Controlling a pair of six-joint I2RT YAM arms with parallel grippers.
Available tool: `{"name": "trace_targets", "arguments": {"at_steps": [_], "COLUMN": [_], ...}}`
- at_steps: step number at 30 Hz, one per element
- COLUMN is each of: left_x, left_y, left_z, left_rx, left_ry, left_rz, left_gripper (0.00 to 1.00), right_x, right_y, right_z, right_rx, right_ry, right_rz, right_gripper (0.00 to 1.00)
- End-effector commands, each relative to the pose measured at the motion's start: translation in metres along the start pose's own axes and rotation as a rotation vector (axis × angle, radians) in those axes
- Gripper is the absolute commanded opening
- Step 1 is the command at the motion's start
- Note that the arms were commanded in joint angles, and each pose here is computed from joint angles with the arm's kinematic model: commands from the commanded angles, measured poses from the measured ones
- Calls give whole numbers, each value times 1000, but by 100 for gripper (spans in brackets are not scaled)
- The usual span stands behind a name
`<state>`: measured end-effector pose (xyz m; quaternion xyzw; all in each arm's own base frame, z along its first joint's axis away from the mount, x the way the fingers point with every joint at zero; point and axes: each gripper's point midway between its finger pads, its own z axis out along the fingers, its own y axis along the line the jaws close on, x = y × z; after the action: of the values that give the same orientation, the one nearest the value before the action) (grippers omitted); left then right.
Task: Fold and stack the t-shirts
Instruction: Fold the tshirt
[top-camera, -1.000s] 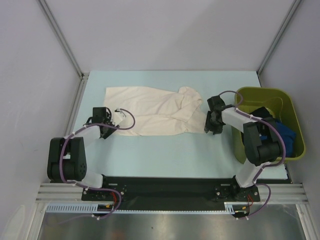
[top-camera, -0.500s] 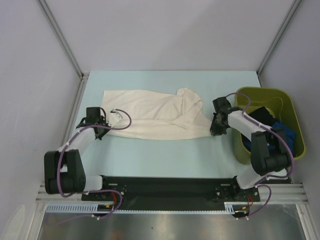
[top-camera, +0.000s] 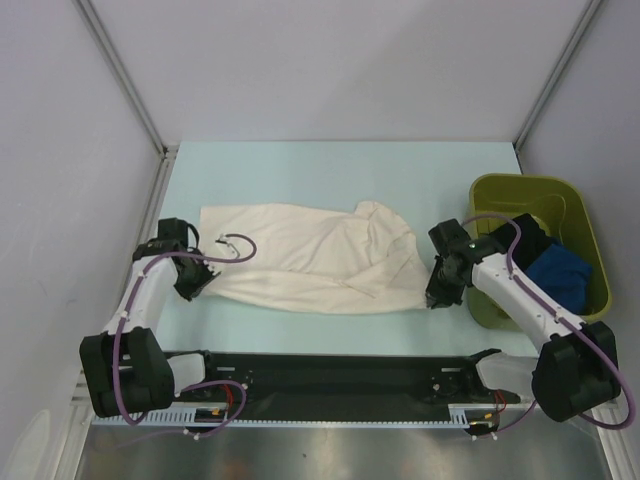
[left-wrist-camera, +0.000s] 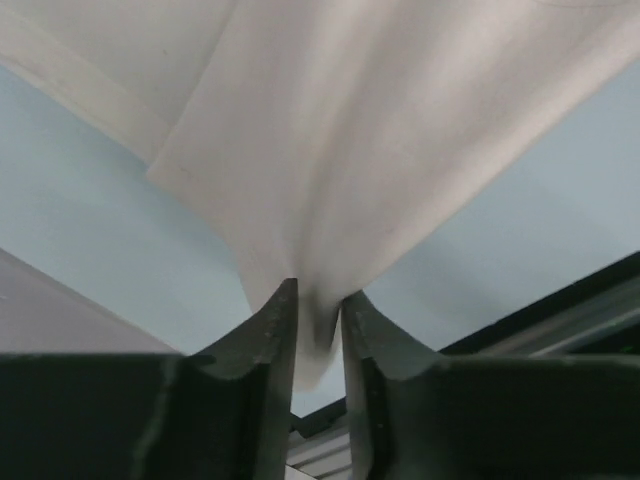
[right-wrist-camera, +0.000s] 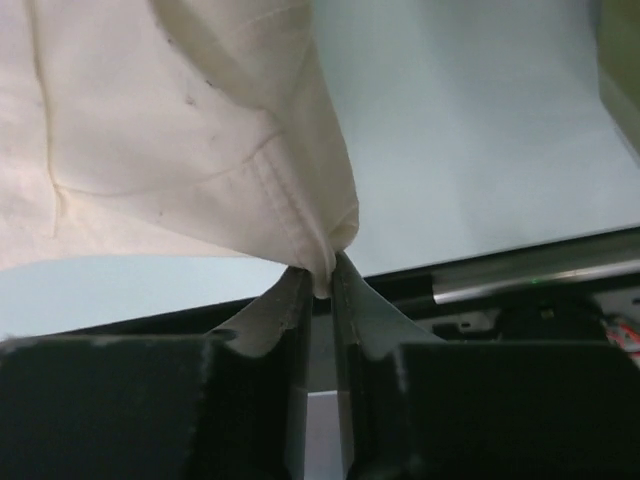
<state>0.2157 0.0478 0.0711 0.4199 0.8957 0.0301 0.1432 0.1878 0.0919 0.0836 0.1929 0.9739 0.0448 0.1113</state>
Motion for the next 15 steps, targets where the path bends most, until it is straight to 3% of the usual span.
{"name": "trace_targets", "arguments": {"at_steps": [1, 2, 3, 4, 6, 7, 8, 10, 12, 13, 15], "left_x": [10, 10, 9, 5, -2, -15, -23, -54, -76, -96, -111], "left_y": [-19, -19, -18, -13, -4, 13, 22, 64, 89, 115, 130], "left_z": [-7, -9, -11, -17, -24, -34, -38, -53, -53, -69, -54], "left_rx": [80, 83, 87, 73, 54, 3, -28, -153, -190, -253, -210], "left_ry": [23, 24, 27, 18, 2, -35, -61, -161, -221, -285, -297], "left_rz": [37, 45, 48, 50, 50, 47, 10, -61, -244, -302, -474], "left_gripper": [34, 50, 65, 95, 97, 99, 100, 100, 100, 93, 83], "right_x": [21, 18, 12, 4, -24, -36, -46, -82, -116, -128, -153], "right_y": [-21, -20, -20, -17, 1, 14, 23, 52, 87, 98, 121], "right_z": [-8, -10, -13, -18, -39, -47, -50, -75, -86, -87, -70], "right_rx": [61, 56, 53, 44, -12, -54, -65, -145, -215, -225, -224], "right_ry": [42, 28, 2, -26, -117, -158, -173, -284, -351, -370, -368], "right_rz": [60, 59, 52, 47, 8, -23, -52, -131, -195, -249, -288], "right_gripper": [19, 35, 44, 51, 53, 60, 62, 63, 59, 50, 45]}}
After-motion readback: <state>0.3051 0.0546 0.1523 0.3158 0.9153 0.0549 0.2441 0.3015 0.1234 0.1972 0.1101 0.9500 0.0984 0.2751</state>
